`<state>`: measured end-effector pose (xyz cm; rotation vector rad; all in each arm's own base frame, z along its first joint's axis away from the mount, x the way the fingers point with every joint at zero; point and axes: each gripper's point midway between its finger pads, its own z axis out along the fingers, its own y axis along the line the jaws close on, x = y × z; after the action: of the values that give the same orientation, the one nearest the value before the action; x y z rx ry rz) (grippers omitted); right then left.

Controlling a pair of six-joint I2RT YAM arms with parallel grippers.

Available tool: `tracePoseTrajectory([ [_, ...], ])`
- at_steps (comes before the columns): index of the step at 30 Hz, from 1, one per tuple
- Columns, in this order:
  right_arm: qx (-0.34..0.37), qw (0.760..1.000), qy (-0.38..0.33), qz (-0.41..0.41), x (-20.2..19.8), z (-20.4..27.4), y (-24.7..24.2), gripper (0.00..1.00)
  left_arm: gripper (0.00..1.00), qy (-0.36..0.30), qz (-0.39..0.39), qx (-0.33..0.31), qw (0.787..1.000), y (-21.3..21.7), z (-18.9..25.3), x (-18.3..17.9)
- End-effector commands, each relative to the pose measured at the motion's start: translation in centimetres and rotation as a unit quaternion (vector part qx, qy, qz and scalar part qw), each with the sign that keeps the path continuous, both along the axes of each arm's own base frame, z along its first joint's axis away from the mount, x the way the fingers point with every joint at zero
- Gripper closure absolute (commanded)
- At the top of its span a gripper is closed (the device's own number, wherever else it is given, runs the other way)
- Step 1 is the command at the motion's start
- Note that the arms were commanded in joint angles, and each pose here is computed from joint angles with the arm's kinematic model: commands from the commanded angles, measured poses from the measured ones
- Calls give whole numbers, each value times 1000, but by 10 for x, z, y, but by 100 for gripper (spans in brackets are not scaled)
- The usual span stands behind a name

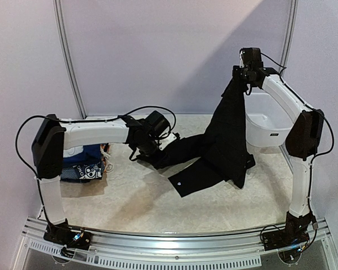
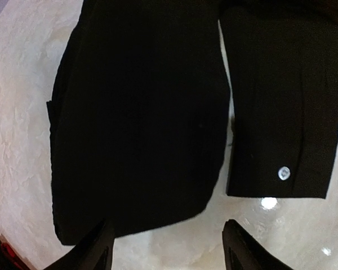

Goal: Fold and stack the mixed laundry pile
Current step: Flatten out the crumpled shirt at the corner of the board.

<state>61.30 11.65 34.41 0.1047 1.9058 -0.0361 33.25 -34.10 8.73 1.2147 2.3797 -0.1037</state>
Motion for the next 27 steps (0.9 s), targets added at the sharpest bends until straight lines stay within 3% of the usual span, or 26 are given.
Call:
tracePoseTrajectory([
  [1,-4,1000,-7,15,5,3,1,100,32,-33,16,-5,999,-15,-4,21],
  [7,4,1000,-5,10,9,0,-8,100,25,-75,38,3,996,-3,-17,27],
  [12,6,1000,-4,9,14,0,-13,100,18,-91,3,-2,996,-11,-26,15],
  [19,7,1000,2,10,16,-4,-16,100,19,-136,24,42,989,-2,-43,21],
  [23,8,1000,5,12,16,-5,-17,100,30,-187,73,69,977,10,-34,39],
  [27,10,1000,6,13,15,-4,-18,100,58,-227,110,86,964,21,-16,51],
])
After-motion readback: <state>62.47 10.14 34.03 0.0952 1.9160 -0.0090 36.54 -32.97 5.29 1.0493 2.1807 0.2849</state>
